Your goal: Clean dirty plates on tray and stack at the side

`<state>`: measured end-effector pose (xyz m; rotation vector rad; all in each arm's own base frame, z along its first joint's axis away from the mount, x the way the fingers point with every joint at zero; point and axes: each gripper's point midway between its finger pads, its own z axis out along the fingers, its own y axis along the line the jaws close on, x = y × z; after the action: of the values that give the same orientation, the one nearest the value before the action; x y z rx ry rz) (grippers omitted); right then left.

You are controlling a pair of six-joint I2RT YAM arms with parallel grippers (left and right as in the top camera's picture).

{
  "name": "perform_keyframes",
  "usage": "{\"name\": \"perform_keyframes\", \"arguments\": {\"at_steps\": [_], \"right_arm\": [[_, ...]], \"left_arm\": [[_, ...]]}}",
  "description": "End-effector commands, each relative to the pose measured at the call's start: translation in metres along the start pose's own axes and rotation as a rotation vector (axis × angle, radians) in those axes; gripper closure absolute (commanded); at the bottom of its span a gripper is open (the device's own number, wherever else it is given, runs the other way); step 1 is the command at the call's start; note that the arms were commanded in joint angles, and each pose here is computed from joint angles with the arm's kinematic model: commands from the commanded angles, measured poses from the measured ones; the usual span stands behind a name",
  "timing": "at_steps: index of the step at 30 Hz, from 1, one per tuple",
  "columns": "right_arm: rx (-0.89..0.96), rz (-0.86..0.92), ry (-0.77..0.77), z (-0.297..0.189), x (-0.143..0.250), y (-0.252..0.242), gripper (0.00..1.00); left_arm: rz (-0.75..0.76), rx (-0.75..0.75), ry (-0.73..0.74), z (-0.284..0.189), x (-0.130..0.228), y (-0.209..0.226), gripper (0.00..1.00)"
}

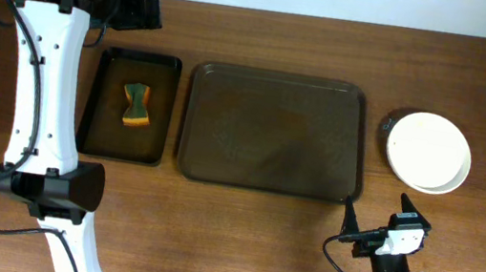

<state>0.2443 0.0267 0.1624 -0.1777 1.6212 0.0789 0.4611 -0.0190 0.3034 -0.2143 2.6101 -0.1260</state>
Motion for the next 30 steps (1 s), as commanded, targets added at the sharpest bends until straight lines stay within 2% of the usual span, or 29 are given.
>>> {"name": "perform_keyframes", "arguments": {"at_steps": [1,11,13,16,19,23,30], "right_arm": [[-0.019,-0.004,-0.003,0.000,0.001,0.004,0.02],[-0.019,-0.004,-0.003,0.000,0.001,0.004,0.02],[-0.019,-0.004,-0.003,0.000,0.001,0.004,0.02],[-0.019,-0.004,-0.003,0.000,0.001,0.004,0.02],[-0.019,-0.004,-0.003,0.000,0.001,0.004,0.02],[-0.019,-0.004,-0.003,0.000,0.001,0.004,0.01],[-0.019,-0.004,-0.003,0.000,0.001,0.004,0.02]], "left_arm": [[0.007,0.005,-0.004,-0.001,-0.001,-0.001,0.00],[0.009,-0.001,-0.031,-0.012,-0.003,0.000,0.00],[0.009,-0.008,-0.111,-0.048,-0.006,0.002,0.00],[0.016,0.015,-0.203,-0.073,-0.016,-0.004,0.00],[0.077,0.076,-0.337,-0.108,-0.026,-0.040,0.00],[0.116,0.069,-0.436,-0.131,-0.033,-0.060,0.00],[0.102,0.135,-0.688,-0.196,-0.062,-0.069,0.00]]}}
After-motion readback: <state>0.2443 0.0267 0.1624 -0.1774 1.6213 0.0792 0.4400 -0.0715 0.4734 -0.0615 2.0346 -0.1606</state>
